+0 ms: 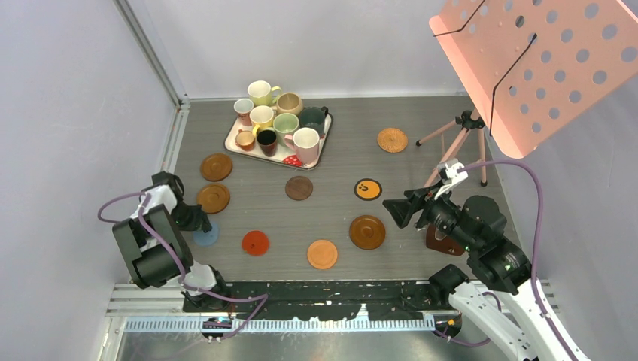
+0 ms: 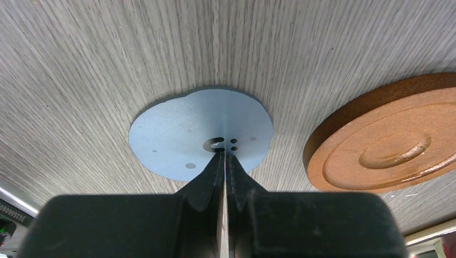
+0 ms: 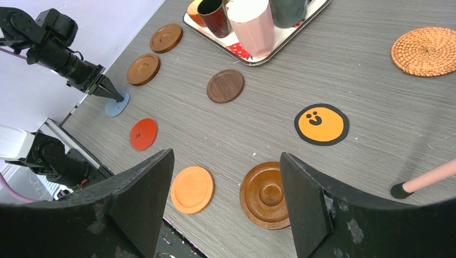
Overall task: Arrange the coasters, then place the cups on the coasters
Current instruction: Move the coaster to the corner of the board.
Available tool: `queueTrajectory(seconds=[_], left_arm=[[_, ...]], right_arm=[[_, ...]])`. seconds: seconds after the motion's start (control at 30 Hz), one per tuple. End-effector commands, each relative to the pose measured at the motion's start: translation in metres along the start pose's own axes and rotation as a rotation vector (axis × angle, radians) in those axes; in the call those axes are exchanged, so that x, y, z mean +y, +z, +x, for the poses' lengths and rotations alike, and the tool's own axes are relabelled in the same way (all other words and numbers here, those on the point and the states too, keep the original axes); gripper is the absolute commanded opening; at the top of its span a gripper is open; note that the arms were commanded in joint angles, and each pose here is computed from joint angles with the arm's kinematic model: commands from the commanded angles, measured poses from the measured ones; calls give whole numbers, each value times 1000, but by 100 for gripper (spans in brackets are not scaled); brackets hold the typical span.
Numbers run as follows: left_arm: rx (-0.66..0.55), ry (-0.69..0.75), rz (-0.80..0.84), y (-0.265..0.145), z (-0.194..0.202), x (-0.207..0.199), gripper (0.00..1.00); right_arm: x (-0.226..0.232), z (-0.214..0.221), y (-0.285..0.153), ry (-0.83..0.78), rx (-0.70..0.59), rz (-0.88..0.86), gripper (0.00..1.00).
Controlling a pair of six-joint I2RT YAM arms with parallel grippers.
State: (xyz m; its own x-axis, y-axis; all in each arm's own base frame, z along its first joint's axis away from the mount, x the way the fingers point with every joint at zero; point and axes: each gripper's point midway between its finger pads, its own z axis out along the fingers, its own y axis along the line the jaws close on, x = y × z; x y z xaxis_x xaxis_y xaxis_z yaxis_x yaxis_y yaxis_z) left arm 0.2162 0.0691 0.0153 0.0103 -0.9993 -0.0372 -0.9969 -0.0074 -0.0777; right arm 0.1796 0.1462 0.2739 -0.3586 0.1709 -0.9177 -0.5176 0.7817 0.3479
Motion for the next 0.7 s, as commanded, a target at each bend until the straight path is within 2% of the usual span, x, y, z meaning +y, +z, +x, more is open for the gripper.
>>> queueTrajectory(seconds=[0.0,0.43,0.57,0.67], left_arm=[[11,0,-36,6,10,8,5],[-4,13,-30,-8,15,15,5],[7,19,44,-22,17,2,5],[-40,91,131,-50,16,-20,6]], right_arm=[[9,-21,-7,-8,-74,-26,79],[12,-24,-14,13,-91,-37,79],[11,-22,-15,17,-89,-33,79],[11,-19,-14,24,-82,-37,79]])
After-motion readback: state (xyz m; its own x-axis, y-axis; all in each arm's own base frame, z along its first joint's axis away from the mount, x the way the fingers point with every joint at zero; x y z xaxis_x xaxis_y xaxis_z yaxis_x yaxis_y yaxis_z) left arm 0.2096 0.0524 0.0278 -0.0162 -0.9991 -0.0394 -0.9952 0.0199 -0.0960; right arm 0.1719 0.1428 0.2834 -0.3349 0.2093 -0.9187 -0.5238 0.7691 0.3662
